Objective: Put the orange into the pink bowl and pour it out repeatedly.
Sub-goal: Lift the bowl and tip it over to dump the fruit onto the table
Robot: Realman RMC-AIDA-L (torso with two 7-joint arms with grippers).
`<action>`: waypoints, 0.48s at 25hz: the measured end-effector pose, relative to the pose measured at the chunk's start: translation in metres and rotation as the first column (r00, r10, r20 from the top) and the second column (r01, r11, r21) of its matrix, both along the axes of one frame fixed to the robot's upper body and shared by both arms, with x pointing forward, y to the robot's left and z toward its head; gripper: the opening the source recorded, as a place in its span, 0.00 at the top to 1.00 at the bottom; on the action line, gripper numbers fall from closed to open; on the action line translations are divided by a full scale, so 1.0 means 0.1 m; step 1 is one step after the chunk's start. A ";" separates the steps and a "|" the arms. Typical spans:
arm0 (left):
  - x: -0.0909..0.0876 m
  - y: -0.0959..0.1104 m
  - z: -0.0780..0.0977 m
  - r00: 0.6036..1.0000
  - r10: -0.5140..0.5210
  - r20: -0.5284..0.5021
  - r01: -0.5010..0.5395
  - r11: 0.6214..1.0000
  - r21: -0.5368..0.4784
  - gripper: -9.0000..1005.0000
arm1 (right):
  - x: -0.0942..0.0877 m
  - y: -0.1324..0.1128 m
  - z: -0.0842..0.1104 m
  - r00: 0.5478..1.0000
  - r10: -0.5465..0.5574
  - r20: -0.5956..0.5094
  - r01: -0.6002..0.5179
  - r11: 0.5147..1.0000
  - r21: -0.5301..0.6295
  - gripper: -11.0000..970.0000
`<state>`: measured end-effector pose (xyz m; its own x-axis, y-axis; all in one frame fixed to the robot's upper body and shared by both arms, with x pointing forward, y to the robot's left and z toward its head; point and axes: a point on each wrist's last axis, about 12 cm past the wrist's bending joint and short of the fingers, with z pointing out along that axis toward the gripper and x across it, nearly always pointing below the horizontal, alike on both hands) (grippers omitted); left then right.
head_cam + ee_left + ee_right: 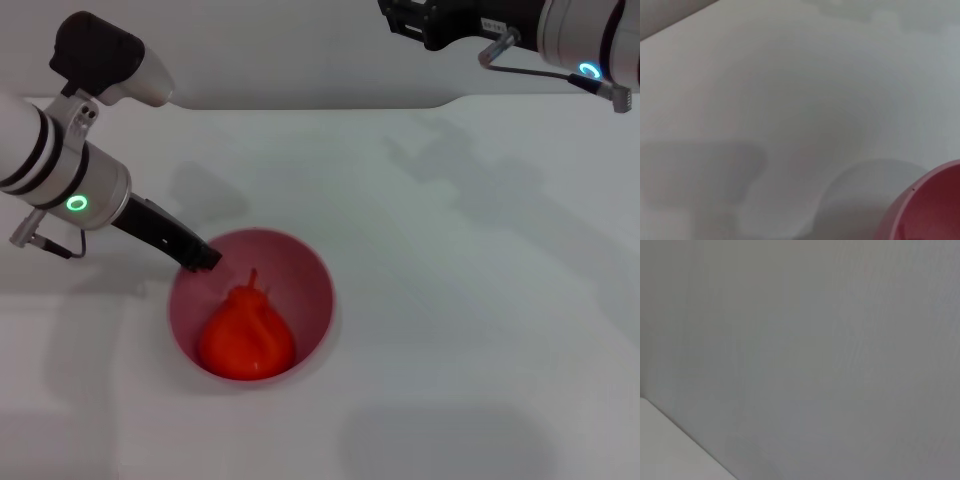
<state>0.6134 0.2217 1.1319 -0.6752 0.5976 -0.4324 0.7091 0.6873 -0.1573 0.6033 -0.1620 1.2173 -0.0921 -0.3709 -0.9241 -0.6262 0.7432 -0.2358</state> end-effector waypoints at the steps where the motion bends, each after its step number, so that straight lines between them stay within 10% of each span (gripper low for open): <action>1: 0.00 0.00 0.00 1.000 0.001 0.000 -0.001 1.000 0.000 0.95 | 0.00 0.00 0.00 1.000 0.000 0.000 0.000 1.000 0.001 0.40; 12: 0.01 -0.02 0.00 1.000 0.013 0.007 -0.013 1.000 -0.002 0.88 | 0.00 -0.01 -0.02 1.000 0.001 -0.012 -0.001 1.000 0.013 0.40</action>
